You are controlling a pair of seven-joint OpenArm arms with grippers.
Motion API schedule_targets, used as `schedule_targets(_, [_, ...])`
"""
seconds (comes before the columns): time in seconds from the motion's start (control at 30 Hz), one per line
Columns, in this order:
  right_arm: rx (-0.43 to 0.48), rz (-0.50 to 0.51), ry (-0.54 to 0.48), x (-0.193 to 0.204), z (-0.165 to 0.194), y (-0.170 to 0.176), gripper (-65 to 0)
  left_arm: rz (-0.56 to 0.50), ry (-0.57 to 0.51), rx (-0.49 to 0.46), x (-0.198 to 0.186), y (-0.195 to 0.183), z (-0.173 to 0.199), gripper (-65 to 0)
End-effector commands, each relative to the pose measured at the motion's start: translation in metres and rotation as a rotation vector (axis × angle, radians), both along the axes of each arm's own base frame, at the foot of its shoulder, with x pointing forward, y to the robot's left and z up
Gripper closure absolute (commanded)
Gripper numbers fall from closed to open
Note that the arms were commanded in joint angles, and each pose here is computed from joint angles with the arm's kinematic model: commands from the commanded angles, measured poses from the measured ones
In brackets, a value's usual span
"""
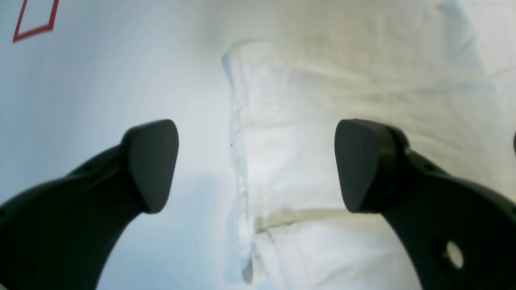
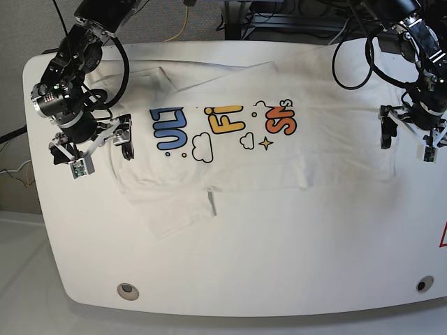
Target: Fold the T-shirt properly
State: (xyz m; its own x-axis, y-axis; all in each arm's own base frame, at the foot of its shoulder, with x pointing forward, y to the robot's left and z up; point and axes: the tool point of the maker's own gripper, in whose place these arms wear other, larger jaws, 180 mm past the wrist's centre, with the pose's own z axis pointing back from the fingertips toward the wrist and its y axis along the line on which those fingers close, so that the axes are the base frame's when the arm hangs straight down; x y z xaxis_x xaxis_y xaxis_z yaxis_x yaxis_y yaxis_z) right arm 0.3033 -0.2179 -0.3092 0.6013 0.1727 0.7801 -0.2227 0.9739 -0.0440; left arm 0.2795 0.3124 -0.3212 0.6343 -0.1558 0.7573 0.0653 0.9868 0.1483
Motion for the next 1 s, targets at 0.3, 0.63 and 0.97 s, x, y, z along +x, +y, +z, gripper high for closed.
schedule_targets(0.3, [0.0, 0.005, -0.059, 0.008, 0.015, 0.0, -64.1, -0.006, -0.058, 0.012, 0.008, 0.002, 0.015, -58.5])
schedule_targets(0.63, [0.003, 0.005, -0.046, 0.005, 0.011, 0.001, -64.1, -0.003, -0.049, 0.01, 0.004, 0.003, 0.012, -58.5])
schedule_targets(0.97, [0.003, 0.003, -0.029, 0.0, 0.006, 0.0, -64.1, -0.01, -0.027, 0.007, -0.002, 0.0, 0.005, -58.5])
